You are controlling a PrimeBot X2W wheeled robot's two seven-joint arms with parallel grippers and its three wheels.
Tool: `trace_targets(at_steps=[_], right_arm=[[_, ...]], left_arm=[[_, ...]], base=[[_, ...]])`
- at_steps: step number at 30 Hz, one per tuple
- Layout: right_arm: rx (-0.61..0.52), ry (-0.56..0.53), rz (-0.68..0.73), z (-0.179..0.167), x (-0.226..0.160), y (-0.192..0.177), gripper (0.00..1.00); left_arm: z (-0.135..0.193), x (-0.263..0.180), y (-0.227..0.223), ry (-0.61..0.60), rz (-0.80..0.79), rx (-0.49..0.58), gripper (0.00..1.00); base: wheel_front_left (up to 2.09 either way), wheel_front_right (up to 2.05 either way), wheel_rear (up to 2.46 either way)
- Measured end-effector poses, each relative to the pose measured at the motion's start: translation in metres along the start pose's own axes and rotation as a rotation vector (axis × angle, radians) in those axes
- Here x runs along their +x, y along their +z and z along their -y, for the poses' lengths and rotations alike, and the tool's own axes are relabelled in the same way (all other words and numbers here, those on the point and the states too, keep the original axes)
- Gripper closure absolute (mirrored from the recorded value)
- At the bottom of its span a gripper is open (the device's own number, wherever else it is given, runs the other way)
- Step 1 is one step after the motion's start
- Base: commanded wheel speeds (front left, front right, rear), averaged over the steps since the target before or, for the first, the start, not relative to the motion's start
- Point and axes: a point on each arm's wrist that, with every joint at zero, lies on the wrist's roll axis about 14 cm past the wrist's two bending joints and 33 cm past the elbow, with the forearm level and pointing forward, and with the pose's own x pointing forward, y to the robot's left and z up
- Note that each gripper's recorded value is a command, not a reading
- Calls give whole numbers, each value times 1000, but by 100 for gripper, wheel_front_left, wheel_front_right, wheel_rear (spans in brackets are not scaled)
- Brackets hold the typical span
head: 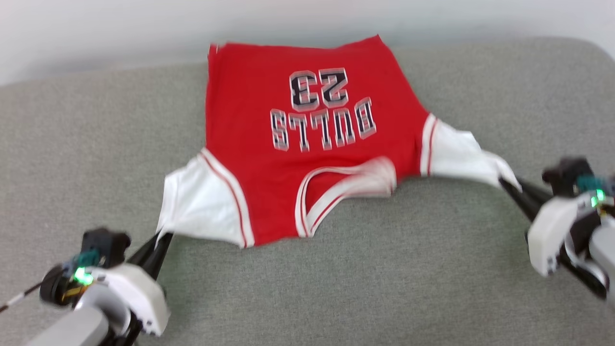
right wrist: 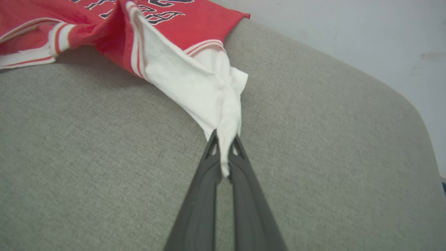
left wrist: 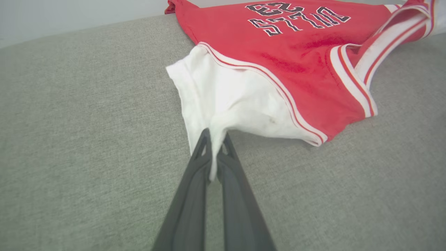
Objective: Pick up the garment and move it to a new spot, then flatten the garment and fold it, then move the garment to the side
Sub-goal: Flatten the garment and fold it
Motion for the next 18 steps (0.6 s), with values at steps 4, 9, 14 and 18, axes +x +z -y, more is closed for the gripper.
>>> trace_targets(at_steps=[4,9,14,18], right_arm=[[25,-14,-47,-5,-31,-30,100],[64,-8,-83,-20,-64,-58,100],[111,-7,-136,-32,-96,-85,100],[142,-3,-198,-39,-116,-105,100]], left_arm=[[-3,-30,-17,38,-36,-34,100],[-4,-63,-37,82,-80,-64,100],[-2,-90,-56,110,-130,-87,100],[1,-106,-70,126,-169,-99,100]], base=[[0,0,0],[0,0,0],[0,0,0],[0,0,0]])
